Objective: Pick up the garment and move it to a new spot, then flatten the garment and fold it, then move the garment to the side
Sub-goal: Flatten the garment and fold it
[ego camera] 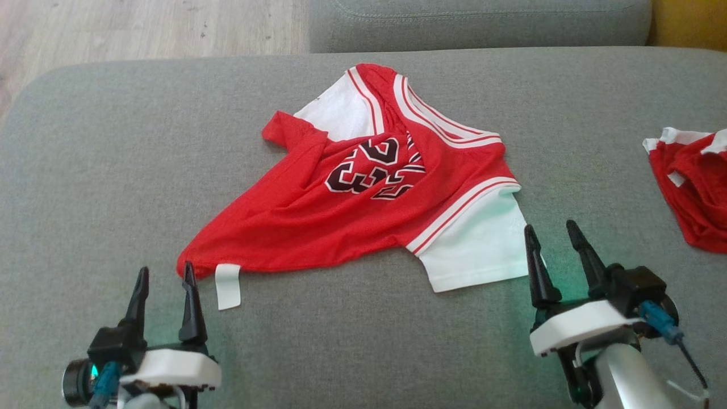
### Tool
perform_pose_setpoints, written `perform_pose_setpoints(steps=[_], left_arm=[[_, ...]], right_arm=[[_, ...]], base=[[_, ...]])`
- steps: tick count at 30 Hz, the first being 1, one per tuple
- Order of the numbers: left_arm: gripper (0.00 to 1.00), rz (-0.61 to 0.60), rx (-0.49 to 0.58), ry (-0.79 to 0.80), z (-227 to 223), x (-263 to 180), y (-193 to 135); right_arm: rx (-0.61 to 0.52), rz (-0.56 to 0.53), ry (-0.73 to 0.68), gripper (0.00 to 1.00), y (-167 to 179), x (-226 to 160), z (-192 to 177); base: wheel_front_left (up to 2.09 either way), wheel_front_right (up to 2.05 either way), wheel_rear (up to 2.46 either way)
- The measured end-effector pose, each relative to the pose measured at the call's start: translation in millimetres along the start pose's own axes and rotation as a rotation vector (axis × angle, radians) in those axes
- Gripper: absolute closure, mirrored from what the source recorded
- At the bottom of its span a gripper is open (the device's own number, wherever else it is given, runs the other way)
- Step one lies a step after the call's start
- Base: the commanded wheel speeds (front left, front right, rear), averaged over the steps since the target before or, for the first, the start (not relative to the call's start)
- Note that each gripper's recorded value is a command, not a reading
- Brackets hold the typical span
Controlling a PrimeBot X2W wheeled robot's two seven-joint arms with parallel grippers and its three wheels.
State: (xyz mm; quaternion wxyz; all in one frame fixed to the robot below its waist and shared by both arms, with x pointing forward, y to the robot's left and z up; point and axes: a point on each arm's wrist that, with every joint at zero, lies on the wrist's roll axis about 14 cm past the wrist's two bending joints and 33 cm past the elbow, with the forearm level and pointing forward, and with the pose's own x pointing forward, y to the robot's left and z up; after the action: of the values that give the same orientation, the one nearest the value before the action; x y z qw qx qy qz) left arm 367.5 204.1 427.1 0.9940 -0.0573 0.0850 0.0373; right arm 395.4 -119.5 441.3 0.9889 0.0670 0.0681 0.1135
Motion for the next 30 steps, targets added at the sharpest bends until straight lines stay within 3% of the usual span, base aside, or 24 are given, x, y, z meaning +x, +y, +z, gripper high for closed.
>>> perform_pose_setpoints(steps=[12,23,24,25,26,27,30], left_arm=[[0.00,-0.004,-0.013,0.064,-20.4,-3.5,-2.5],[0.00,-0.006,-0.017,0.101,-32.1,-5.9,-3.7],[0.00,-0.004,-0.021,0.107,-34.1,-6.1,-3.6],[0.00,-0.005,-0.021,0.113,-35.8,-6.1,-3.9],[0.00,-0.006,-0.021,0.118,-37.3,-5.9,-4.1],[0.00,-0.007,-0.020,0.123,-38.9,-5.6,-4.5],[0.00,-0.012,-0.019,0.136,-42.9,-3.4,-6.2]], right_arm=[[-0.028,-0.020,0.210,0.00,-8.8,-12.4,-63.3],[-0.025,-0.026,0.284,0.00,-12.2,-8.3,-82.9],[-0.024,-0.027,0.285,0.14,-12.6,-6.8,-83.2],[-0.023,-0.028,0.286,0.53,-13.2,-5.3,-83.3],[-0.021,-0.030,0.284,0.84,-13.9,-3.1,-82.4],[-0.016,-0.034,0.282,1.00,-15.0,-1.4,-81.6],[-0.002,-0.055,0.278,1.00,-20.7,0.0,-81.0]], base=[[0.00,0.00,0.00],[0.00,0.00,0.00],[0.00,0.00,0.00],[0.00,0.00,0.00],[0.00,0.00,0.00],[0.00,0.00,0.00],[0.00,0.00,0.00]])
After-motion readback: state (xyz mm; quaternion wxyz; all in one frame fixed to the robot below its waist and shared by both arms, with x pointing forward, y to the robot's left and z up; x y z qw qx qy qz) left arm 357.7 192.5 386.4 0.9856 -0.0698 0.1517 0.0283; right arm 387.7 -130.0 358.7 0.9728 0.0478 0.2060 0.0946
